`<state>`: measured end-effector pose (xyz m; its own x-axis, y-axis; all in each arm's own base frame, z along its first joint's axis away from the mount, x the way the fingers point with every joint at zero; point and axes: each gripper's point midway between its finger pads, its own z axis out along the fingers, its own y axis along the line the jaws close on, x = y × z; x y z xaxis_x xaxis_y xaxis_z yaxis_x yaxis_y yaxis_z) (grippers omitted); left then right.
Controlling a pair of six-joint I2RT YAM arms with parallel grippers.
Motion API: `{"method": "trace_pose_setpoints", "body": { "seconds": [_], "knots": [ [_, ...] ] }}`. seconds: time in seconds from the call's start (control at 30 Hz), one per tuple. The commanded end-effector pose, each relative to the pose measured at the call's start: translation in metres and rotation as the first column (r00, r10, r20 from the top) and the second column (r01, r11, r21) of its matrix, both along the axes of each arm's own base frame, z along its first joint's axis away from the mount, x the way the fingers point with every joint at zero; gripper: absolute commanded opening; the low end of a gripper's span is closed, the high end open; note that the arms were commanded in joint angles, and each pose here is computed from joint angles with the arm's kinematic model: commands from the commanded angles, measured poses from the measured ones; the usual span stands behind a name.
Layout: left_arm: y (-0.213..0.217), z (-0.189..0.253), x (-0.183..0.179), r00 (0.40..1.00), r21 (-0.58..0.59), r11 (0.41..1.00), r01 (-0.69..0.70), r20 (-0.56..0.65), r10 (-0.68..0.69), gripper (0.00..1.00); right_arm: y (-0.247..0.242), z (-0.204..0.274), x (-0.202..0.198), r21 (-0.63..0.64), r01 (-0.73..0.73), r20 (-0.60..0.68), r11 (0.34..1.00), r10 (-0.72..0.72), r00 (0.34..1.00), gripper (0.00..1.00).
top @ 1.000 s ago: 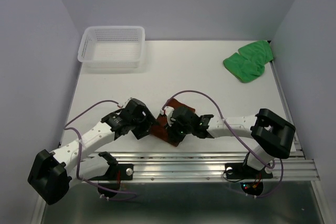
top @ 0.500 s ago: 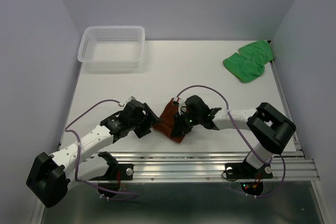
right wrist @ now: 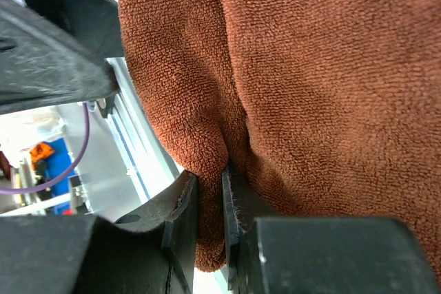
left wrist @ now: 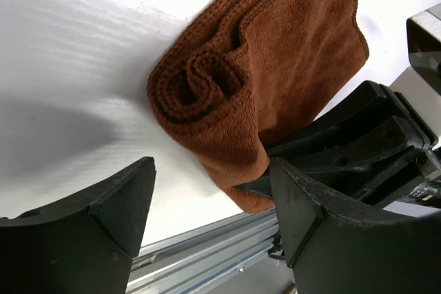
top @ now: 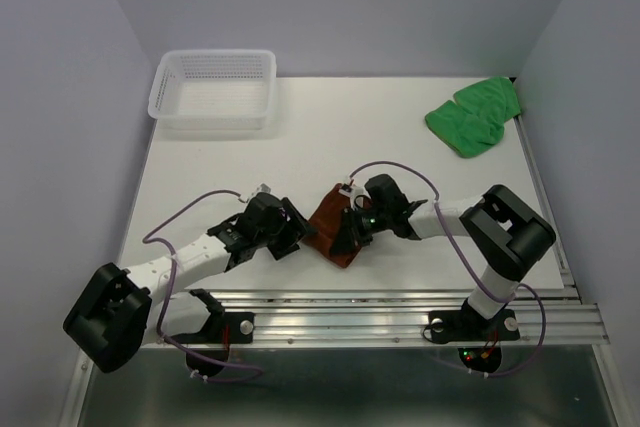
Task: Roll the towels
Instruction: Roll the towel
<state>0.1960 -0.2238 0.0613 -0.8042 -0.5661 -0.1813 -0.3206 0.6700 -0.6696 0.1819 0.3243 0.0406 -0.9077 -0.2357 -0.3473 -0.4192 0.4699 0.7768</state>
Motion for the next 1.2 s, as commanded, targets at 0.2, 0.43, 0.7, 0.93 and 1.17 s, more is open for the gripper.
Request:
{"method": "trace_pose_setpoints", "body": {
  "seconds": [0.2,0.43,0.7,0.93,1.17],
  "knots": [
    [-0.017,-0.007,0.016,0.999,-0.015,0.999,0.03,0.044,-0.029,0.58,-0.018,-0.013,0.009,-0.012,0.059,-0.053,0.998,-0.06,0.997,0.02],
    [-0.02,-0.012,0.028,0.998,0.027,1.0,-0.003,0.067,0.001,0.35,-0.019,-0.02,0.004,-0.016,0.039,-0.068,0.999,-0.04,0.997,0.05],
    [-0.025,-0.042,0.019,0.997,0.153,0.987,0.054,-0.07,-0.044,0.0,-0.022,0.008,0.012,-0.012,0.021,0.06,1.0,-0.02,0.998,0.49],
    [-0.036,-0.039,0.002,0.988,0.25,0.964,0.087,-0.148,-0.05,0.0,-0.042,0.057,0.03,-0.087,0.11,0.335,0.99,-0.075,0.939,0.61],
    [-0.042,-0.027,0.002,0.985,0.259,0.961,0.096,-0.163,-0.054,0.0,-0.038,0.078,0.006,-0.152,0.097,0.553,0.984,0.004,0.833,0.64]
  ]
}}
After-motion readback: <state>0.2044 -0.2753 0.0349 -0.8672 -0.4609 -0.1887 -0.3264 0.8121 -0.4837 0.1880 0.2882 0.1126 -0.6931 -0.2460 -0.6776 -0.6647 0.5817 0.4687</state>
